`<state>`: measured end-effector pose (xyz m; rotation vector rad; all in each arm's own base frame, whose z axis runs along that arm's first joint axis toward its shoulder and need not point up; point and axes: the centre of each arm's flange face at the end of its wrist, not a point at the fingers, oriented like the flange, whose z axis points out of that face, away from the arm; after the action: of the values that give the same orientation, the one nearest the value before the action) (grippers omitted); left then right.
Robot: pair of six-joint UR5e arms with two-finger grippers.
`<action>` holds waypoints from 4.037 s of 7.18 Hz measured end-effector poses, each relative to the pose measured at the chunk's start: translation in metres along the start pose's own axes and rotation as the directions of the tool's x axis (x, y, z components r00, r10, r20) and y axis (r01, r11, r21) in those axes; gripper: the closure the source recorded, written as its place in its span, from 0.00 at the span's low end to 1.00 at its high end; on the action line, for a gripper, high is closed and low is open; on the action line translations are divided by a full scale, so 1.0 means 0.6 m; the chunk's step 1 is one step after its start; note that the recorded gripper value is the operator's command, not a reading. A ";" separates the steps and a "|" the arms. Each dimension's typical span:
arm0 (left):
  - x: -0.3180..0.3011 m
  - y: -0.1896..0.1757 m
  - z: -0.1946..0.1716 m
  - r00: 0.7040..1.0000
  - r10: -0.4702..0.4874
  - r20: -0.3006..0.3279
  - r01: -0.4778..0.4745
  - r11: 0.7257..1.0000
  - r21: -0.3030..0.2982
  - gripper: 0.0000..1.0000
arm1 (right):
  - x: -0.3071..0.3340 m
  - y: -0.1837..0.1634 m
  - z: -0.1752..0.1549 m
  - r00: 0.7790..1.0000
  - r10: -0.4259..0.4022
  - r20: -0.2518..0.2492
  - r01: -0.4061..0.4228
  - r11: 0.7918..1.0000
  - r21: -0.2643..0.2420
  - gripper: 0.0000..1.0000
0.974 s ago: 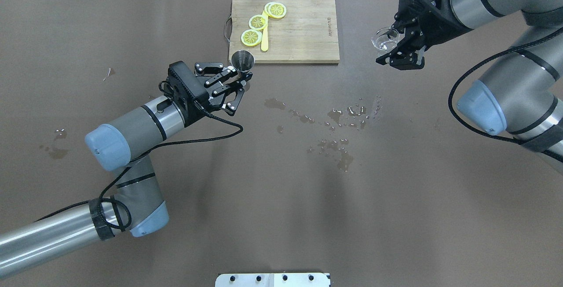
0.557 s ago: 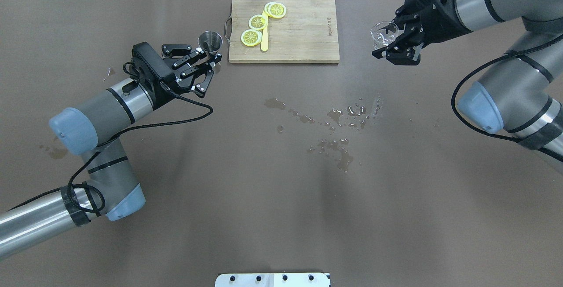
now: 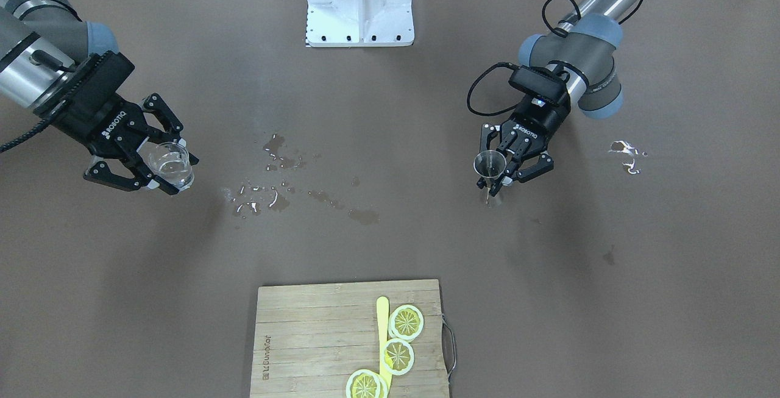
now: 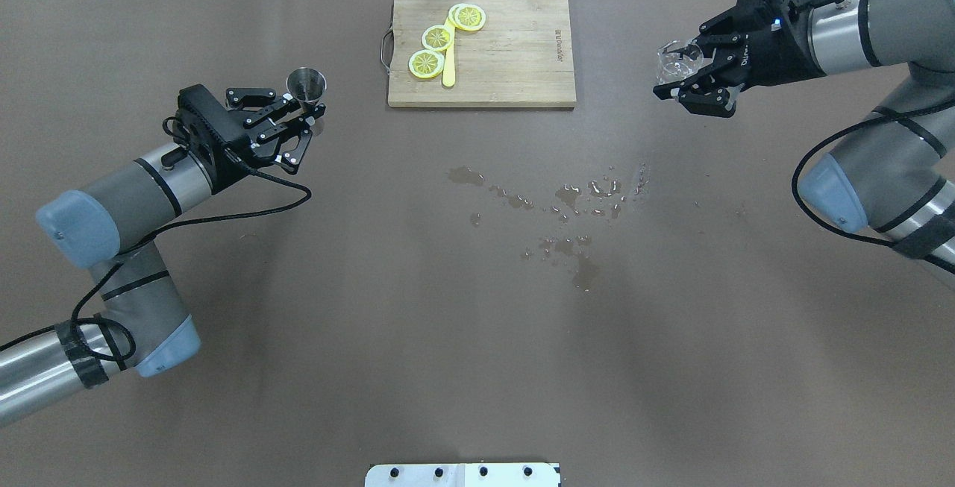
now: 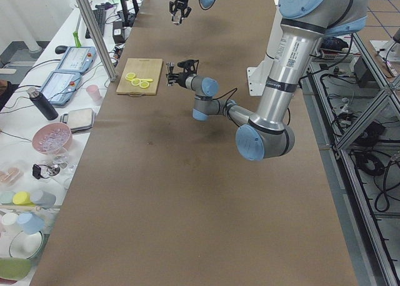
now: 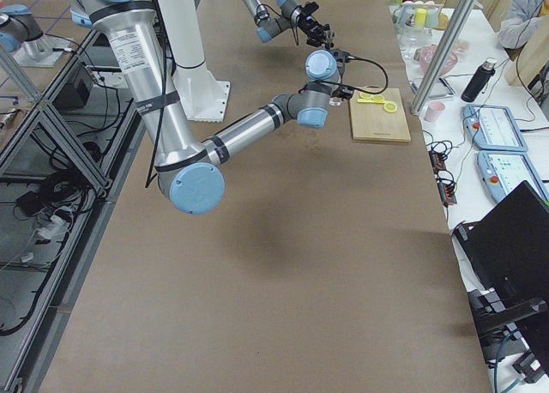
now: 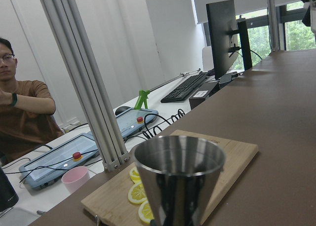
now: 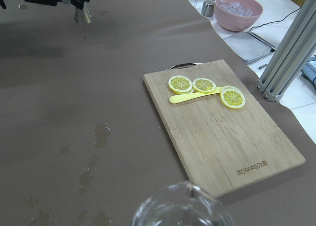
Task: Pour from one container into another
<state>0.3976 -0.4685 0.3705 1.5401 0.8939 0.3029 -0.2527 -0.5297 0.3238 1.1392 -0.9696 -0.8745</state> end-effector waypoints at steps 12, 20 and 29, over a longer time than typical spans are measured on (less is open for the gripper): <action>-0.107 0.071 -0.079 0.953 -0.149 0.263 0.161 0.987 -0.027 1.00 | 0.045 0.346 0.060 0.997 -0.004 0.082 -0.002 0.997 0.072 1.00; -0.105 0.152 -0.062 0.803 -0.302 0.514 0.324 0.945 0.048 1.00 | -0.017 0.350 0.148 0.984 -0.012 0.179 0.004 0.999 0.049 1.00; -0.042 0.219 -0.048 0.568 -0.419 0.709 0.410 0.890 0.197 1.00 | -0.006 0.337 0.183 0.983 -0.021 0.180 0.011 0.998 0.054 1.00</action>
<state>0.4088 -0.4557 0.5062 1.2278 0.5565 -0.6588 -0.3425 -0.5207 0.5355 1.1275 -1.1390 -0.9830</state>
